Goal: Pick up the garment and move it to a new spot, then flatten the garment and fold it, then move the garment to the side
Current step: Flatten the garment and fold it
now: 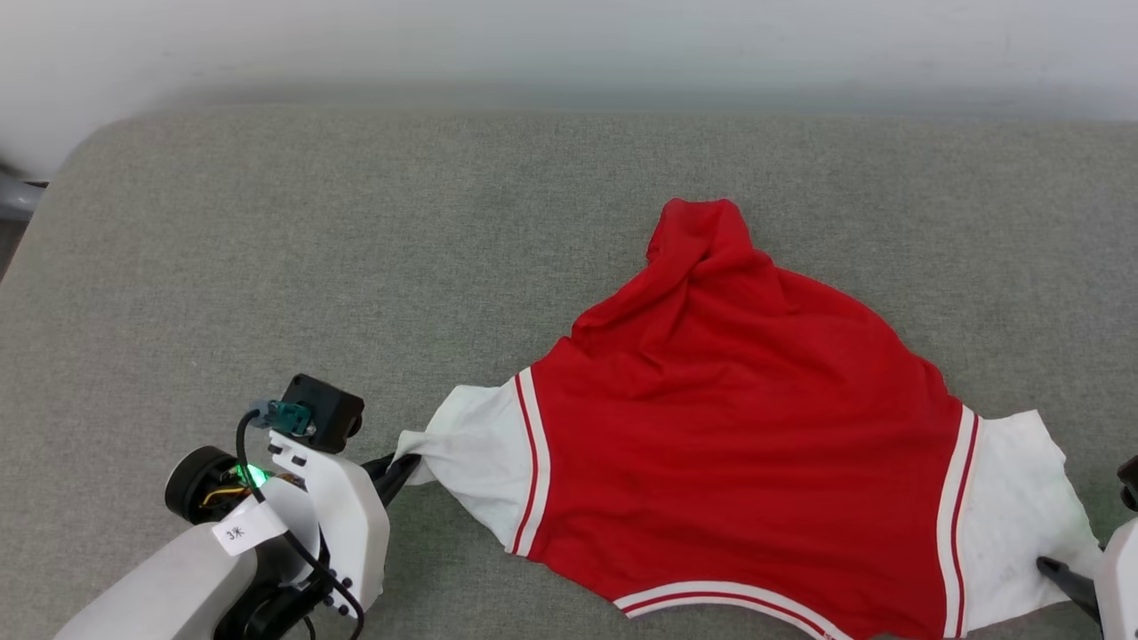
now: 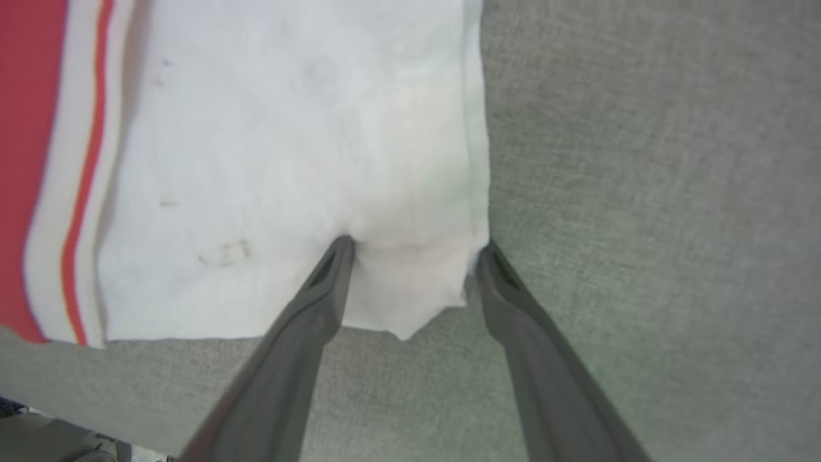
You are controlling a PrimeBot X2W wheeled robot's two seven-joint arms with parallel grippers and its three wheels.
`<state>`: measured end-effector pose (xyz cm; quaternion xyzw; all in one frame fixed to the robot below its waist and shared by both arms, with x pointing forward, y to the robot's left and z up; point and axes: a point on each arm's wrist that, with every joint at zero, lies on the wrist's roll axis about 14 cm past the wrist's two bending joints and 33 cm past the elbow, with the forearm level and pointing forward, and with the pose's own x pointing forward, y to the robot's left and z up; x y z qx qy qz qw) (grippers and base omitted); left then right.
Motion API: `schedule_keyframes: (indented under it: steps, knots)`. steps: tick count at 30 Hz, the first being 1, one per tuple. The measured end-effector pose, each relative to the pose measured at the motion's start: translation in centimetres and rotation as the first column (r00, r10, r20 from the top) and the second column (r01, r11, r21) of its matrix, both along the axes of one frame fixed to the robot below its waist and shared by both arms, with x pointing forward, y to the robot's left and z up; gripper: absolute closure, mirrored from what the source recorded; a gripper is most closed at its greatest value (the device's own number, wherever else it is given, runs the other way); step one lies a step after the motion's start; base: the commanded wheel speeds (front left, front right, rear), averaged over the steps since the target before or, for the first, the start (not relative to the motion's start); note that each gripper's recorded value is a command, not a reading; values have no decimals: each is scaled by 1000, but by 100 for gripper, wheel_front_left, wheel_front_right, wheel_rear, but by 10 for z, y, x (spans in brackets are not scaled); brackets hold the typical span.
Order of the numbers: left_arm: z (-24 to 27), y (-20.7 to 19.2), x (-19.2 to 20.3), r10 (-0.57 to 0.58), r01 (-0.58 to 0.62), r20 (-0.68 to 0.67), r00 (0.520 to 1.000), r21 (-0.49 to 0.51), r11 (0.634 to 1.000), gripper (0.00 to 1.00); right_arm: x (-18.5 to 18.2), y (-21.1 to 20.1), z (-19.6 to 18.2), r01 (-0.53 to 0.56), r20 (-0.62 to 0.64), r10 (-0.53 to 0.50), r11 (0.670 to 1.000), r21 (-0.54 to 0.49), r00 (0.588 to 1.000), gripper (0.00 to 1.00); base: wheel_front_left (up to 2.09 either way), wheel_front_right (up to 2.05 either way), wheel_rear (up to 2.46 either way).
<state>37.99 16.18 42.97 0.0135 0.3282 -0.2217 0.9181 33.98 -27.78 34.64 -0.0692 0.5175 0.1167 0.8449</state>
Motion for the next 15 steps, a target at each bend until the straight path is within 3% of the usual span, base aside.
schedule_keyframes:
  steps: [9,15]
  knots:
    - [30,-8,-4,0,7,127,992,-51,999,100,21,8,37,-56,240,47,998,31,970,100,0,0,0]
    - [77,-17,-5,21,15,289,957,-121,993,100,40,13,94,-113,468,90,993,21,879,100,0,0,0]
